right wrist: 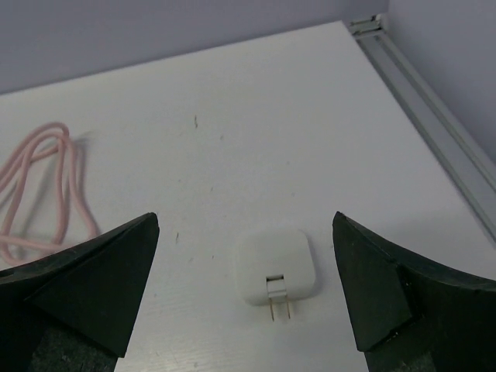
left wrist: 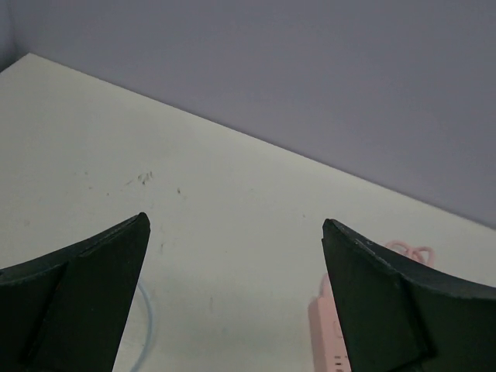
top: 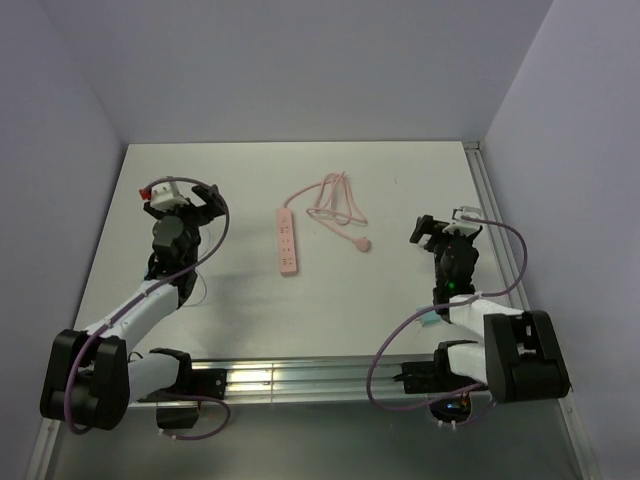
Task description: Insert the plug
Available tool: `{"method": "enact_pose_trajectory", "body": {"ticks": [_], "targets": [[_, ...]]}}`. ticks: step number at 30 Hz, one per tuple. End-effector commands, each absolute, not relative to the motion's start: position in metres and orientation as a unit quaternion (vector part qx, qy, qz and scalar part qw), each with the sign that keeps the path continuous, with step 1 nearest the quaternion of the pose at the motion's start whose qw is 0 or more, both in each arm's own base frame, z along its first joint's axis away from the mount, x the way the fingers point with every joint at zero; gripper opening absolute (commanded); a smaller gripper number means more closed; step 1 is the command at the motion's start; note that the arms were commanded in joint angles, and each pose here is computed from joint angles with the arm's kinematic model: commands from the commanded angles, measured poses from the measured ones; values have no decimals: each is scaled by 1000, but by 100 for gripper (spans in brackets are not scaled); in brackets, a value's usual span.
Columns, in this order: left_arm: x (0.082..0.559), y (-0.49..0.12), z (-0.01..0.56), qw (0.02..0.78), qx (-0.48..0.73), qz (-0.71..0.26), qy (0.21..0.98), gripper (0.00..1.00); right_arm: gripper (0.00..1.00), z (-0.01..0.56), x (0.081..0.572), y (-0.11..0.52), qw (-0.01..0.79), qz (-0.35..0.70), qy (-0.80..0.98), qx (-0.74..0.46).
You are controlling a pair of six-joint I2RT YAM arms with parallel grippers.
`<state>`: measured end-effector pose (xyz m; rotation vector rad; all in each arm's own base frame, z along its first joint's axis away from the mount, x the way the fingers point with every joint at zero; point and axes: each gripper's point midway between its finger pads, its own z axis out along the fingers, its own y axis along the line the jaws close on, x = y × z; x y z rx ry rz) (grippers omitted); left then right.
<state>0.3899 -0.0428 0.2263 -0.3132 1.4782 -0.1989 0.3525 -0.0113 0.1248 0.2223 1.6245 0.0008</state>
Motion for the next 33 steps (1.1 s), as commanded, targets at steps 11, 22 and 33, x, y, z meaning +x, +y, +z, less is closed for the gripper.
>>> {"method": "enact_pose_trajectory", "body": {"ticks": [11, 22, 33], "targets": [[414, -79, 263, 651, -269, -264, 659, 99, 100, 135, 358, -50, 465, -90, 831, 291], [400, -130, 260, 563, -203, -406, 691, 99, 100, 103, 385, -44, 315, -39, 925, 208], [403, -148, 259, 540, -171, -440, 696, 98, 98, 61, 379, -41, 240, -32, 953, 182]]}}
